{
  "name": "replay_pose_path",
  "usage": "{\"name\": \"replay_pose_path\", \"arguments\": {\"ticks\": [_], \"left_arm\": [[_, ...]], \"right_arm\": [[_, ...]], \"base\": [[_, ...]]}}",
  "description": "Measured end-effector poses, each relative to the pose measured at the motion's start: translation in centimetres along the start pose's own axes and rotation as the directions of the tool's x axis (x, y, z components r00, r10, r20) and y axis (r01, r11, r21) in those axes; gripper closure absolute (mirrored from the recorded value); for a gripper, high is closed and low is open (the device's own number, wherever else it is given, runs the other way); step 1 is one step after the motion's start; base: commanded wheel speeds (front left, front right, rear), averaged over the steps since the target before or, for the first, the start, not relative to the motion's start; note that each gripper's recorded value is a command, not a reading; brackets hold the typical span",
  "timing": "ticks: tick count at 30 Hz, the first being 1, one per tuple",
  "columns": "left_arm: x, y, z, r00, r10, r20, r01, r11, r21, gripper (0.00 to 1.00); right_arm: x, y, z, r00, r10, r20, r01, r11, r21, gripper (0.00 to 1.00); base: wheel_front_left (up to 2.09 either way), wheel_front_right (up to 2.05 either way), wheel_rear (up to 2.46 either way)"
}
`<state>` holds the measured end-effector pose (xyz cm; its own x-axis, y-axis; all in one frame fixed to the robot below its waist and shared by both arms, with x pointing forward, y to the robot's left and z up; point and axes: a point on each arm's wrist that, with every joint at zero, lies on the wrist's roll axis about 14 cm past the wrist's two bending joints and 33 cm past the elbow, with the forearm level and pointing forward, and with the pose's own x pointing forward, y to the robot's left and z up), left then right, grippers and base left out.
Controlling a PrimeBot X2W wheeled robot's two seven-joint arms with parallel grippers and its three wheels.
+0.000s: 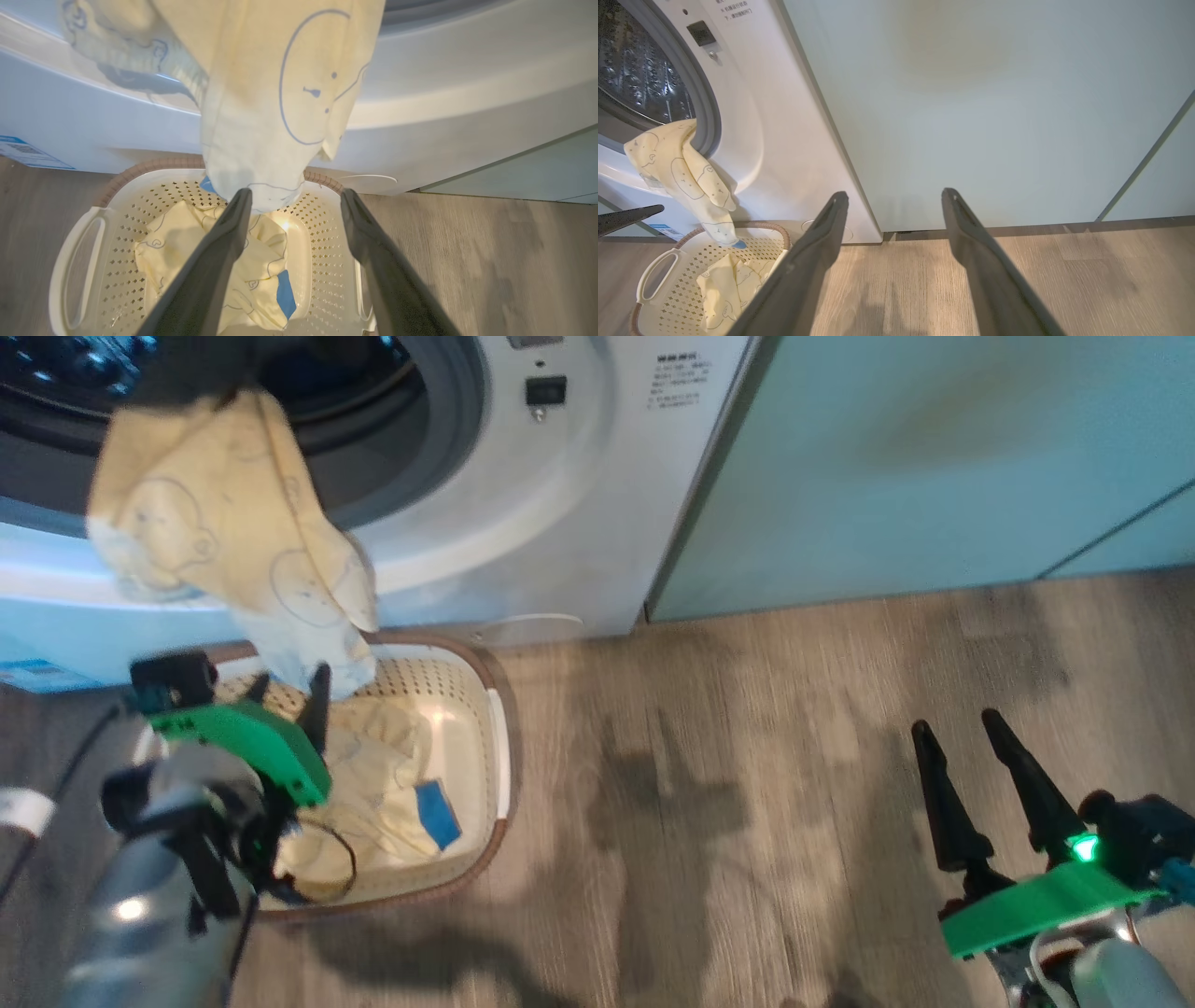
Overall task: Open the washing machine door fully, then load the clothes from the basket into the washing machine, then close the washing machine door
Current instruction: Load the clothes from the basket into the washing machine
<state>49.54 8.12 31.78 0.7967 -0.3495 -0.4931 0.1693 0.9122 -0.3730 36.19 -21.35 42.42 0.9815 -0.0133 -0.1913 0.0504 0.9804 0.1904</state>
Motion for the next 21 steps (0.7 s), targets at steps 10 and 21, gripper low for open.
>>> {"name": "replay_pose_path", "arguments": {"ticks": [10,21], "left_arm": [[6.9,0.2,0.4,0.999,0.0,-0.044,-0.001,0.999,-0.038,0.0],[10.1,1.1,0.3,0.997,0.041,-0.059,-0.044,0.998,-0.046,0.58]], "right_arm": [[2.0,-1.0,-1.7,0.998,-0.037,-0.054,0.037,0.999,-0.01,0.0],[3.3,-1.1,-2.8,0.996,-0.04,-0.083,0.039,0.999,-0.013,0.0]], "base": [[0.0,0.0,0.0],[0.0,0.0,0.0]]}}
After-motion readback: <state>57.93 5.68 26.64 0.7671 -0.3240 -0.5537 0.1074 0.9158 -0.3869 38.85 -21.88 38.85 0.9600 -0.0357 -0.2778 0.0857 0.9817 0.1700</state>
